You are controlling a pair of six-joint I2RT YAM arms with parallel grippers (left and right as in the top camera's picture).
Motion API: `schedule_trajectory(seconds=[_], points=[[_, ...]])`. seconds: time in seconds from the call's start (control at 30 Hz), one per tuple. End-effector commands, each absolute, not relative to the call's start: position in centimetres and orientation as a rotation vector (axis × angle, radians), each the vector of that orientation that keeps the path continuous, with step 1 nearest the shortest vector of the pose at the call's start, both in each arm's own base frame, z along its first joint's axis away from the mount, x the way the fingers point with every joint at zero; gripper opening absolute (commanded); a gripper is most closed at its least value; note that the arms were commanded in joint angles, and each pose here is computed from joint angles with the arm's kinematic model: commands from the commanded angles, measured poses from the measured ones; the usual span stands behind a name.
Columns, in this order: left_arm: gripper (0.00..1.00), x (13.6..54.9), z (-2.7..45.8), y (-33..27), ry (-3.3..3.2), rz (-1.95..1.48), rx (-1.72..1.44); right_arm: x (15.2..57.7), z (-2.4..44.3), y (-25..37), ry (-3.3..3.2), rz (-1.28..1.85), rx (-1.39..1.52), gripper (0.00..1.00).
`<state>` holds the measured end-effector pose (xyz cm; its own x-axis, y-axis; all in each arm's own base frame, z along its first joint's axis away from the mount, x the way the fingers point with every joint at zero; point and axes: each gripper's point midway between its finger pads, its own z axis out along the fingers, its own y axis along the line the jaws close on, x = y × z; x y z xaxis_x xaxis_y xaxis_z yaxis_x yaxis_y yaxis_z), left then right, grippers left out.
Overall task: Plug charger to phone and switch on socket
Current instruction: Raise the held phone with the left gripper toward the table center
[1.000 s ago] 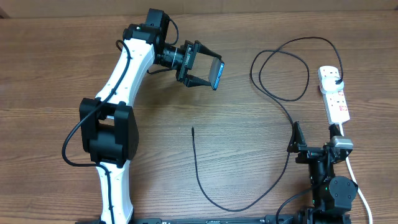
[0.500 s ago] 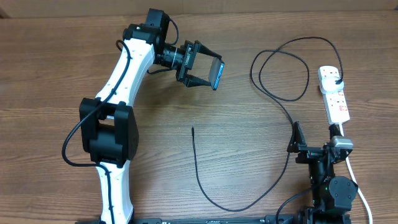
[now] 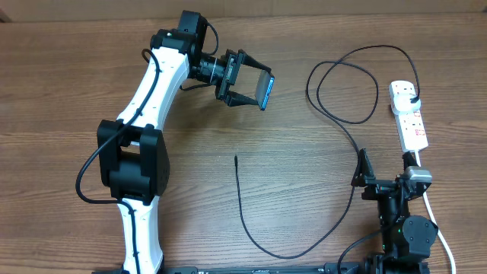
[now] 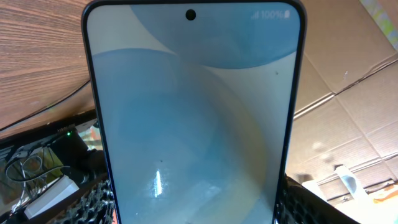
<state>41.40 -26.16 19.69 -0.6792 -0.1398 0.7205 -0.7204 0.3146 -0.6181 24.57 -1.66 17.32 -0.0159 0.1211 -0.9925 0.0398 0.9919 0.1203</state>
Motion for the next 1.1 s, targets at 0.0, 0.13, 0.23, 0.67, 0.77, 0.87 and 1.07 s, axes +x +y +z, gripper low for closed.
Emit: schedule_trajectory(seconds=[0.0, 0.13, 0.23, 0.67, 0.77, 0.87, 1.07], points=[[0.04, 41.6, 21.1, -26.4, -1.995, 1.416, 0.728, 24.6, 17.1, -1.6, 1.584, 0.064, 0.127, 1.0], [0.04, 42.0, 20.0, -26.1, -2.057, 1.369, 0.776, 24.6, 17.1, -1.6, 1.584, 0.064, 0.127, 1.0], [0.04, 42.1, 19.6, -25.9, -2.082, 1.353, 0.791, 24.6, 17.1, -1.6, 1.584, 0.064, 0.127, 1.0], [0.04, 43.9, 14.9, -23.4, -2.374, 1.127, 0.975, 24.6, 17.1, -1.6, 1.584, 0.064, 0.127, 1.0], [0.04, 44.2, 14.0, -22.8, -2.446, 1.069, 1.0, 24.6, 17.1, -1.6, 1.584, 0.064, 0.127, 1.0], [0.04, 44.4, 13.3, -22.5, -2.499, 1.017, 1.024, 24.6, 17.1, -1.6, 1.584, 0.064, 0.127, 1.0], [0.04, 44.7, 12.0, -21.7, -2.613, 0.897, 1.067, 24.6, 17.1, -1.6, 1.584, 0.064, 0.127, 1.0]])
